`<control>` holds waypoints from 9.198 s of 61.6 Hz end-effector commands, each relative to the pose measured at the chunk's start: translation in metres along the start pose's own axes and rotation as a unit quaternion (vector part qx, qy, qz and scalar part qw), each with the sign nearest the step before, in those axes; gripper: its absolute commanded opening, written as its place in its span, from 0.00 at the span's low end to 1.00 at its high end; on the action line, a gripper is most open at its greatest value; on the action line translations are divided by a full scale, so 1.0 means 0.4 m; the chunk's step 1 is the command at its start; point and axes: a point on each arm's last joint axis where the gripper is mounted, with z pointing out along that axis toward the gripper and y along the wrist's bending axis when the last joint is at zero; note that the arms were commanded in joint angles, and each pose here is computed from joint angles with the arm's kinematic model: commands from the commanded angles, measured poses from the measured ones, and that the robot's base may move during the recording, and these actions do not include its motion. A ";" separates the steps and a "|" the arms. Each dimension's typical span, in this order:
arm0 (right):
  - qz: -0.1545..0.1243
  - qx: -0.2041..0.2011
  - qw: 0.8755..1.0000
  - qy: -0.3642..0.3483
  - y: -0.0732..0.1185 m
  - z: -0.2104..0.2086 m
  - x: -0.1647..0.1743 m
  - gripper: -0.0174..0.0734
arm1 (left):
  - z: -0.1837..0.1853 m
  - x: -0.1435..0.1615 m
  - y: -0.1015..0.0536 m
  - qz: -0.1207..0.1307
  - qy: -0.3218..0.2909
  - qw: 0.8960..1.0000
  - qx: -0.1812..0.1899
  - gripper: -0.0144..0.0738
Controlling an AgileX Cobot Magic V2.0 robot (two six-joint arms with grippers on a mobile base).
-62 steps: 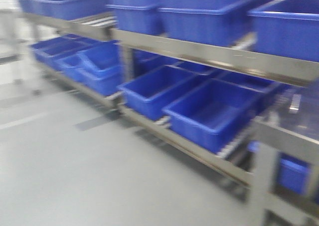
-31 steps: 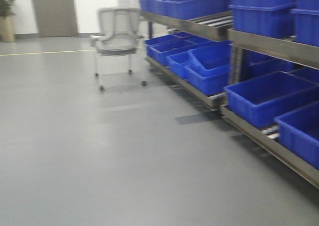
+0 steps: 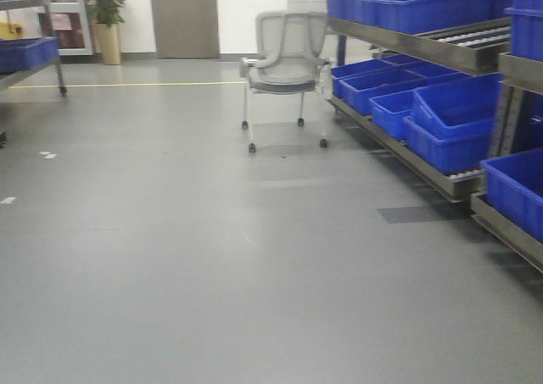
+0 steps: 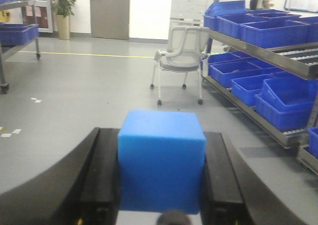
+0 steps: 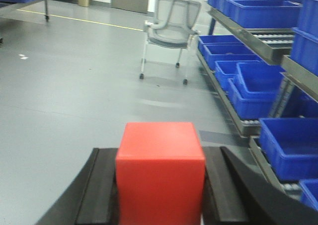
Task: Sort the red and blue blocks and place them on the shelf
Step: 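Drive the base to the shelf of blue bins holding both cubes, then lower both held cubes into two adjacent blue bins, then open both grippers to drop the cubes into the bins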
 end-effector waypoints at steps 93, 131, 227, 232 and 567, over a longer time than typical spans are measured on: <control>-0.006 0.004 0.998 -0.057 -0.004 -0.002 -0.043 0.29 | -0.002 -0.041 -0.004 -0.005 -0.055 0.998 0.005 0.30; -0.006 0.004 0.998 -0.057 -0.004 -0.002 -0.043 0.29 | -0.002 -0.041 -0.004 -0.005 -0.055 0.998 0.005 0.30; -0.006 0.004 0.998 -0.057 -0.004 -0.002 -0.043 0.29 | -0.002 -0.041 -0.004 -0.005 -0.055 0.998 0.005 0.30; -0.006 0.004 0.998 -0.057 -0.004 -0.002 -0.043 0.29 | -0.002 -0.041 -0.004 -0.005 -0.055 0.998 0.005 0.30; 0.072 -0.042 0.996 -0.007 0.014 0.177 -0.213 0.25 | 0.307 -0.110 -0.112 0.022 0.046 0.993 0.107 0.31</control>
